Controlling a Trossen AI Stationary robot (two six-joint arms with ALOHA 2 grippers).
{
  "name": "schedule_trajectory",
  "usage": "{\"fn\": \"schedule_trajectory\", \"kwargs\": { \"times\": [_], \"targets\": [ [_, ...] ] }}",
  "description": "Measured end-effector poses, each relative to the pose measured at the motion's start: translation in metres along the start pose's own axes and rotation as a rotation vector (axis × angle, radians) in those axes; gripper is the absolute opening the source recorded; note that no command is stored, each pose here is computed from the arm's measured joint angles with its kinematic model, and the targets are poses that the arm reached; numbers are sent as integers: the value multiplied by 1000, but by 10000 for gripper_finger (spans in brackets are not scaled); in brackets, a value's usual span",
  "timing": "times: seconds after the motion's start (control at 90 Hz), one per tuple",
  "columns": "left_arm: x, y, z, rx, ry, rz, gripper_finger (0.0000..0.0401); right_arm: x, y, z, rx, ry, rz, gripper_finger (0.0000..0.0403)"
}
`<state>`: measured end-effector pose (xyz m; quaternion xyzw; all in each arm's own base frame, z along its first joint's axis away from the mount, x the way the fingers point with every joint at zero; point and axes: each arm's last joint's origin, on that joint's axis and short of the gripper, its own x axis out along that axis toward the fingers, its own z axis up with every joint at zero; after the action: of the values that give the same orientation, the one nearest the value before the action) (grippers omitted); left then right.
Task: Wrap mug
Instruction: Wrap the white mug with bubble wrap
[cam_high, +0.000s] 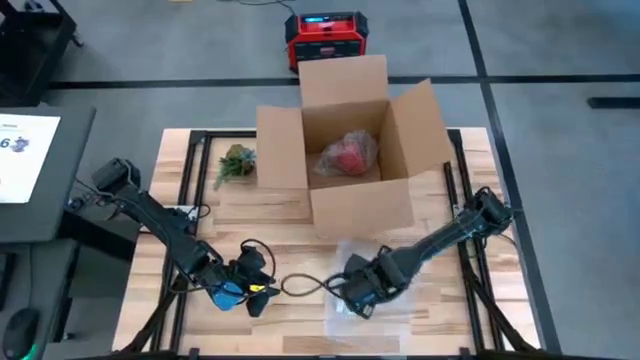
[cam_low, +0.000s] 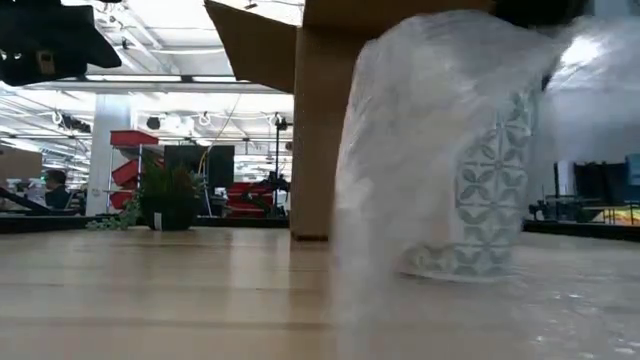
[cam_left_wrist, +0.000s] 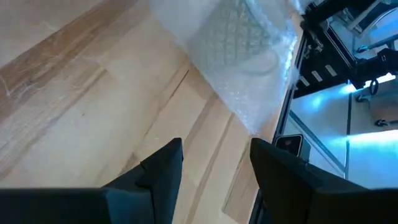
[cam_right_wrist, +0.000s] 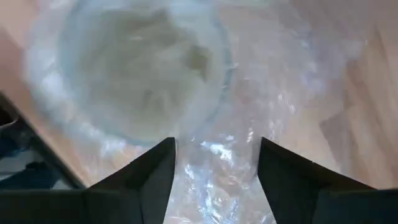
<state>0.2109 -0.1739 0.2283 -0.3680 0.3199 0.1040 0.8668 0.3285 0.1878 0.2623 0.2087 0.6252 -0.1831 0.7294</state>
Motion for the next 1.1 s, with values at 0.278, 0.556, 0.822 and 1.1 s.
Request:
{"fn": "schedule_trajectory", "kwargs": {
  "times": [0.278,0.556,0.822,1.1],
  "targets": [
    [0,0,0,0,0,0,171,-7,2,6,109,-87,50,206],
    [0,-2,0,-22,-5,-21,171,-55,-21,-1,60,-119,107,201],
    [0,-2,1,-27,-4,-23,171,-101,-32,-56,-8,-123,197,202],
    [0,-2,0,-35,12,-27,171,-22,-14,-152,-119,40,191,223]
  ]
}}
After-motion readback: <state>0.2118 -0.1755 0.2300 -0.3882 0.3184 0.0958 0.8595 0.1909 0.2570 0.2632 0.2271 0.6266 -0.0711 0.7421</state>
